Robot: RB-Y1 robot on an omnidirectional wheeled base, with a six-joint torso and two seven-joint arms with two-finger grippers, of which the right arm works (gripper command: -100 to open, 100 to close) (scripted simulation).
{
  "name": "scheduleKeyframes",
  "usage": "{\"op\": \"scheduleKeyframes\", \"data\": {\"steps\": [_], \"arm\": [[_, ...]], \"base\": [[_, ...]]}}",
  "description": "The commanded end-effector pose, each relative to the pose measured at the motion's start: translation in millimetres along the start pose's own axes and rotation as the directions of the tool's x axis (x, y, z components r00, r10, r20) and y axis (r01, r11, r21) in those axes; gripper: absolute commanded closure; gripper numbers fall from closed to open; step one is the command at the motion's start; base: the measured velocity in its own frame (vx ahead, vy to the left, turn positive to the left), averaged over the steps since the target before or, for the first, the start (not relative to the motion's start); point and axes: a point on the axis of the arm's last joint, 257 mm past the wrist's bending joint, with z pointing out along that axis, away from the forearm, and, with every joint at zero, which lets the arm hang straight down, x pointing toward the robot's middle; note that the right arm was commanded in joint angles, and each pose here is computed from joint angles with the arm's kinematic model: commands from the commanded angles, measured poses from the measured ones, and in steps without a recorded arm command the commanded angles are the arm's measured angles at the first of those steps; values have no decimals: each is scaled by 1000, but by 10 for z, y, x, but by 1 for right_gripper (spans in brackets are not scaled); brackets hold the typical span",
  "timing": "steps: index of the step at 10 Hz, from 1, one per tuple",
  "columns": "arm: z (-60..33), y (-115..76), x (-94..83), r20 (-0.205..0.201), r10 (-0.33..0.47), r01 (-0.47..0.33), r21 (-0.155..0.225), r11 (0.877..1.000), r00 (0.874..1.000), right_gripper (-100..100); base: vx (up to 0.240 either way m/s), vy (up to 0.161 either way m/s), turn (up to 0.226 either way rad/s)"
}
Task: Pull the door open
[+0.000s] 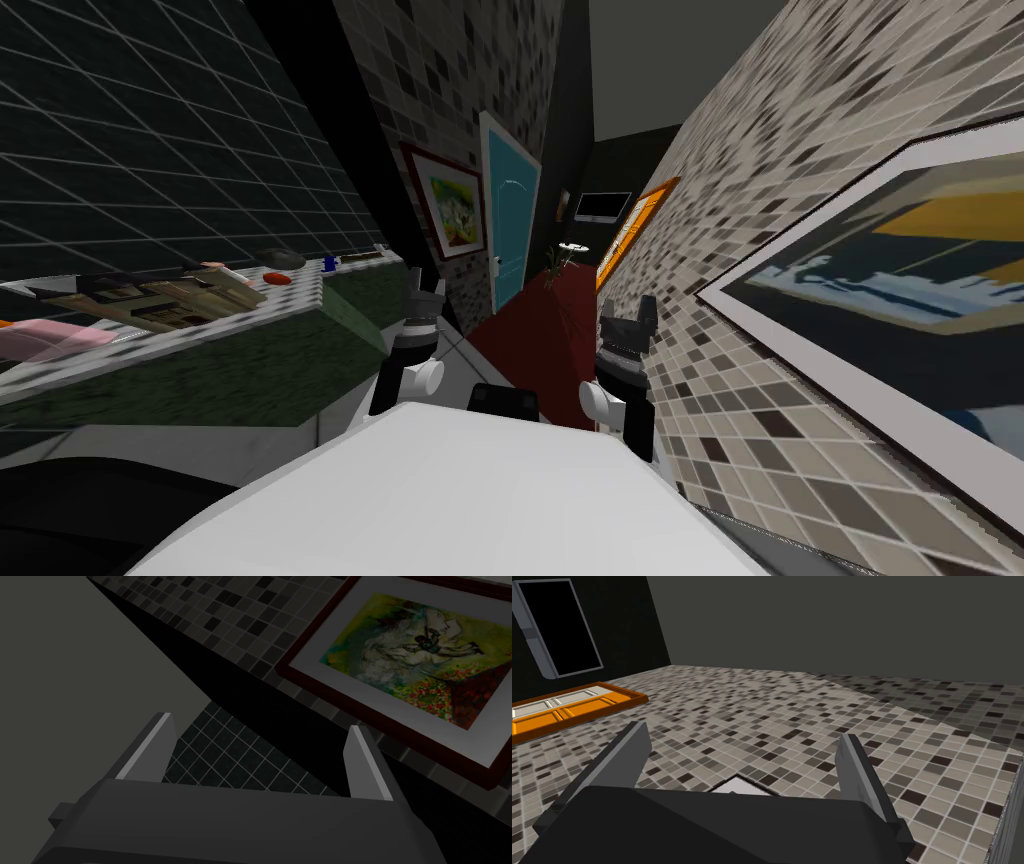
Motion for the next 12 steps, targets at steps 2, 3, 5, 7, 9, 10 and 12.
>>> {"op": "scheduleKeyframes", "data": {"steps": [2,3,5,7,9,10,12], "arm": [[-24,-190,73,-25,-18,19,24,1000,1000,-100],[-29,-233,89,-30,-23,24,29,999,999,-100],[-51,-375,143,-50,-38,40,47,998,998,-100],[-71,-496,187,-66,-51,55,61,997,997,-100],[-105,-686,256,-94,-73,81,83,993,993,-100],[-120,-760,281,-105,-82,92,91,992,991,-100],[-151,-905,330,-127,-100,114,106,988,987,-100]], "base": [[98,-33,154],[59,-1,98],[65,-6,121],[85,-15,131],[86,-24,144],[80,-25,128],[81,-32,138]]}}
